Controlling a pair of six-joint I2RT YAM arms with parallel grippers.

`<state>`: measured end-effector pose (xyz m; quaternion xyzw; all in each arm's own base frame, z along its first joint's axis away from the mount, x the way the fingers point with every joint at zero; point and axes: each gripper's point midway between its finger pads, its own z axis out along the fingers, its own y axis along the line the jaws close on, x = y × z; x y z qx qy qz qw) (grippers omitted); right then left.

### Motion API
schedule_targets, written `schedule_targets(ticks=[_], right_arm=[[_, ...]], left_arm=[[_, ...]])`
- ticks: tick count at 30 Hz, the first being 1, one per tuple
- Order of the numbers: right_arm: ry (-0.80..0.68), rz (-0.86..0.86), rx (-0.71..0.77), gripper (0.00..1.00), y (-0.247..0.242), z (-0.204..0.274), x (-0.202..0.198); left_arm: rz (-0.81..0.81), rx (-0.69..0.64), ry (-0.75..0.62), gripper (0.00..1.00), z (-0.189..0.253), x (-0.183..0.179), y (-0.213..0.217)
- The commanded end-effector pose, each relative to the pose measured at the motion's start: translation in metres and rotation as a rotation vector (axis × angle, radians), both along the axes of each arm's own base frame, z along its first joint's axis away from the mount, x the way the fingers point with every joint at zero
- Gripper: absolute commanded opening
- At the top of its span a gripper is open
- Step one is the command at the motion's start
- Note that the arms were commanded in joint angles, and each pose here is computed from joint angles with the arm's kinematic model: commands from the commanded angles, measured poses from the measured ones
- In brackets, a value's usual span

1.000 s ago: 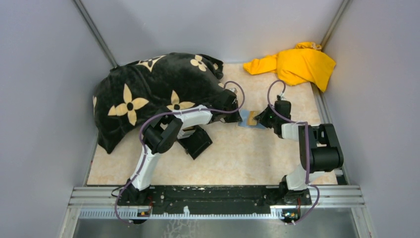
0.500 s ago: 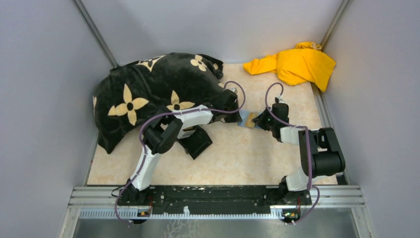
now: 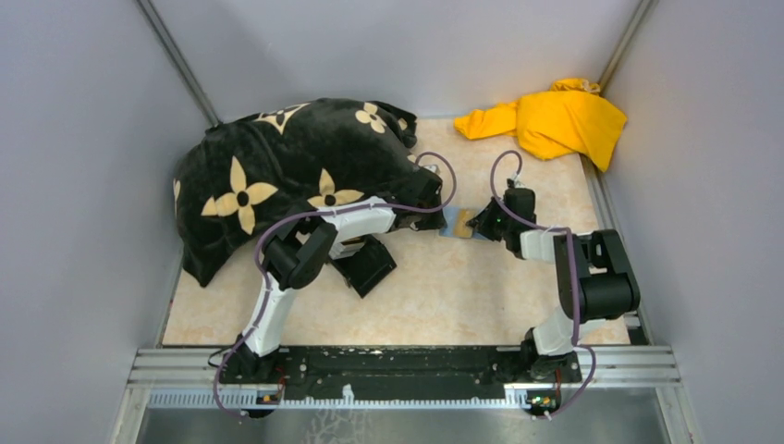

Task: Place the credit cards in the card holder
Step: Insert the credit card into the card holder.

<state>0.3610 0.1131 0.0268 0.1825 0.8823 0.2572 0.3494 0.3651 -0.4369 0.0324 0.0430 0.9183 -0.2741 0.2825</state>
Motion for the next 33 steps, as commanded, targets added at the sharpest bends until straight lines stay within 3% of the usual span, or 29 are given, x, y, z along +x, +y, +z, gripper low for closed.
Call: schedule_targets(ticks=[1,15,33], right_arm=[[0.211,0.053,-0.064,0.0,0.0,-0.051,-0.042],[0.228,0.054,-0.061,0.0,0.001,-0.054,-0.043],[0.276,0.111,-0.104,0.0,0.005,-0.061,-0.046]], left_arm=[[0.033,0.106,0.004,0.14,-0.006,-0.004,0.029],[0.101,0.142,-0.042,0.19,0.007,0.002,0.052],[0.064,0.158,-0.022,0.13,-0.01,0.014,0.044]])
